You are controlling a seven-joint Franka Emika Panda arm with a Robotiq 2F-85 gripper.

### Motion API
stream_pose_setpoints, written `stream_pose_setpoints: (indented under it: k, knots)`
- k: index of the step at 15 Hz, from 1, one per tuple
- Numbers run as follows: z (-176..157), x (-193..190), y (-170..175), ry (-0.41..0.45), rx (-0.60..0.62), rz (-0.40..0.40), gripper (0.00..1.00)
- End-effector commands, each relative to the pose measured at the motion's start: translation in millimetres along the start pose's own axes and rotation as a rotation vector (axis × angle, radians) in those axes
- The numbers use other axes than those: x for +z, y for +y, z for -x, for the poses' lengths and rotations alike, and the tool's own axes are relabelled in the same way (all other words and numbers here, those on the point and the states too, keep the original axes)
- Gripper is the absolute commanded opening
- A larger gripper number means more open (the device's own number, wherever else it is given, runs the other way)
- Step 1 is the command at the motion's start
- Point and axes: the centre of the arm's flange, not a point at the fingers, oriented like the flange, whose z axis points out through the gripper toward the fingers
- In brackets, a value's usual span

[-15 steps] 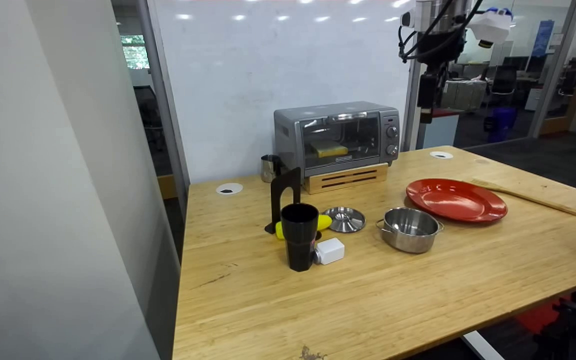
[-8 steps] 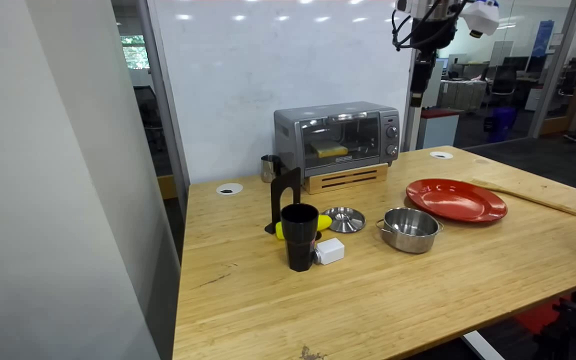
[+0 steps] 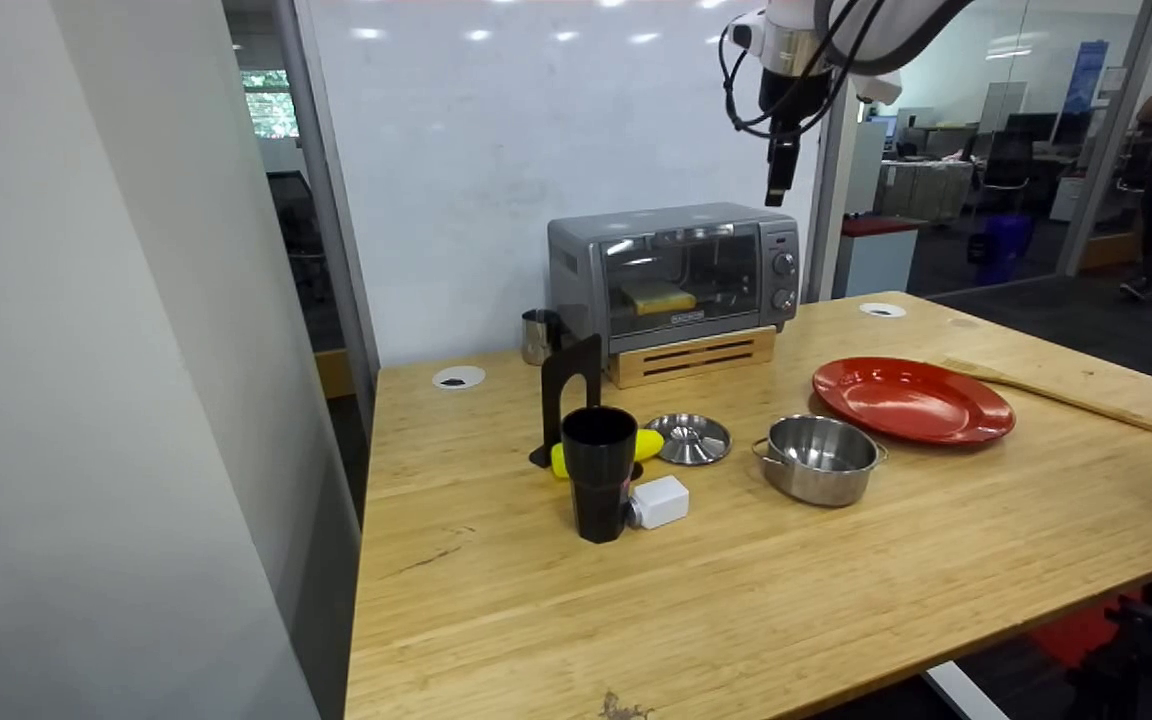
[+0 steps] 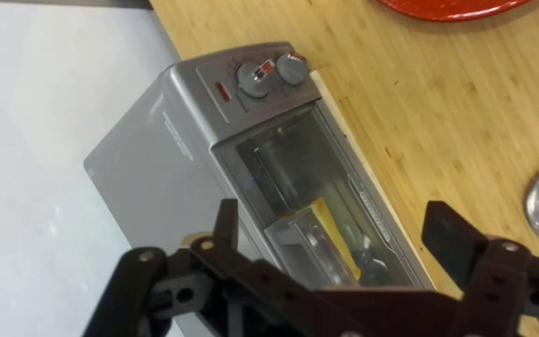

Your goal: Open the oven door and take the slice and put it on the plate

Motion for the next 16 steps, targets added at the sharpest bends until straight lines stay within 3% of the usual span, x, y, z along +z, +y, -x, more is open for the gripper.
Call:
stream_pose_setpoints:
  k: [1,4,9,16]
  knots:
    - [-28,30,-3,0.069,-0.116,0.147,1.0]
    - [-45,42,-14,0.146,-0.139,0.217,1.0]
    - [-50,47,-42,0.166,-0.109,0.168,1.0]
    - [-50,57,-47,0.152,-0.119,0.161,1.0]
